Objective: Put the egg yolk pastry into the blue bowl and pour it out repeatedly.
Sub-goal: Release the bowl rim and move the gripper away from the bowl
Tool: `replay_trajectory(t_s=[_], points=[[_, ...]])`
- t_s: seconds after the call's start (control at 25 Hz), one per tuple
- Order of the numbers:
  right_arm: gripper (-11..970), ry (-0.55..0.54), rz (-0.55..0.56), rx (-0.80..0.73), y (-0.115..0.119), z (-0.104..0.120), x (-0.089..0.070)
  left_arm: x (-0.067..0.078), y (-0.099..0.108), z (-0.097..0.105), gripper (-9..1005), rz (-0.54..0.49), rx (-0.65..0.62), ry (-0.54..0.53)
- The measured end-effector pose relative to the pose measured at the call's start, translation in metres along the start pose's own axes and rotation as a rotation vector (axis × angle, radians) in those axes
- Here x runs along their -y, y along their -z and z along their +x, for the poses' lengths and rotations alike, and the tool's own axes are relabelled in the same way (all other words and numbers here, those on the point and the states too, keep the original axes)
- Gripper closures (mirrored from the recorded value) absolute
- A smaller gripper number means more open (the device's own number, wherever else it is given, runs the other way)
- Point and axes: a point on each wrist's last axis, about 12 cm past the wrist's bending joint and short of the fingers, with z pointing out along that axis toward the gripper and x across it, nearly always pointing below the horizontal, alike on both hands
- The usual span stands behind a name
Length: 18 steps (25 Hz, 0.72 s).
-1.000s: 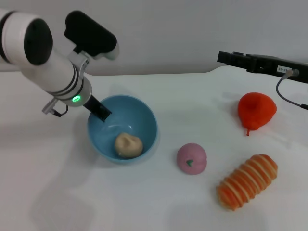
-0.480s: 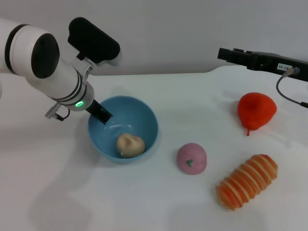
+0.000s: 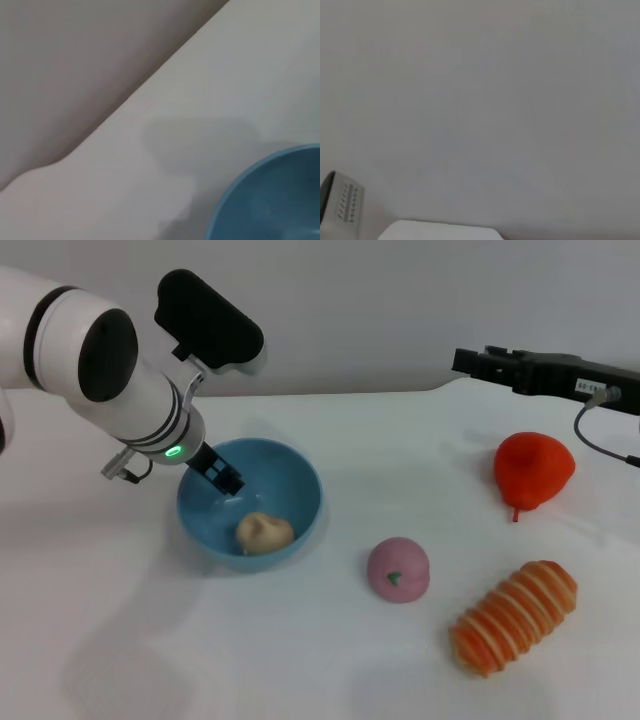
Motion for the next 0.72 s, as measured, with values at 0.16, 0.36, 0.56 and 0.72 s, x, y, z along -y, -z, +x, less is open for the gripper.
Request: replay_trajectory(t_s=[0.16, 0.36, 0.56, 0.72], points=[[379, 0.015, 0.006, 0.0, 0.001, 0.002, 0.002, 0.001, 0.005, -0.004, 467, -0.004, 0.024, -0.016], [379, 0.011, 0.028, 0.01, 0.003, 0.003, 0.005, 0.002, 0.012, -0.008, 370, -0.018, 0.015, -0.052], [379, 0.015, 0.074, 0.024, 0.006, 0.004, 0.011, 0.008, 0.021, -0.014, 357, -0.07, 0.011, -0.108], [380, 0.076, 0.099, 0.033, 0.008, 0.006, 0.014, 0.014, 0.03, -0.021, 353, -0.09, 0.062, -0.135]])
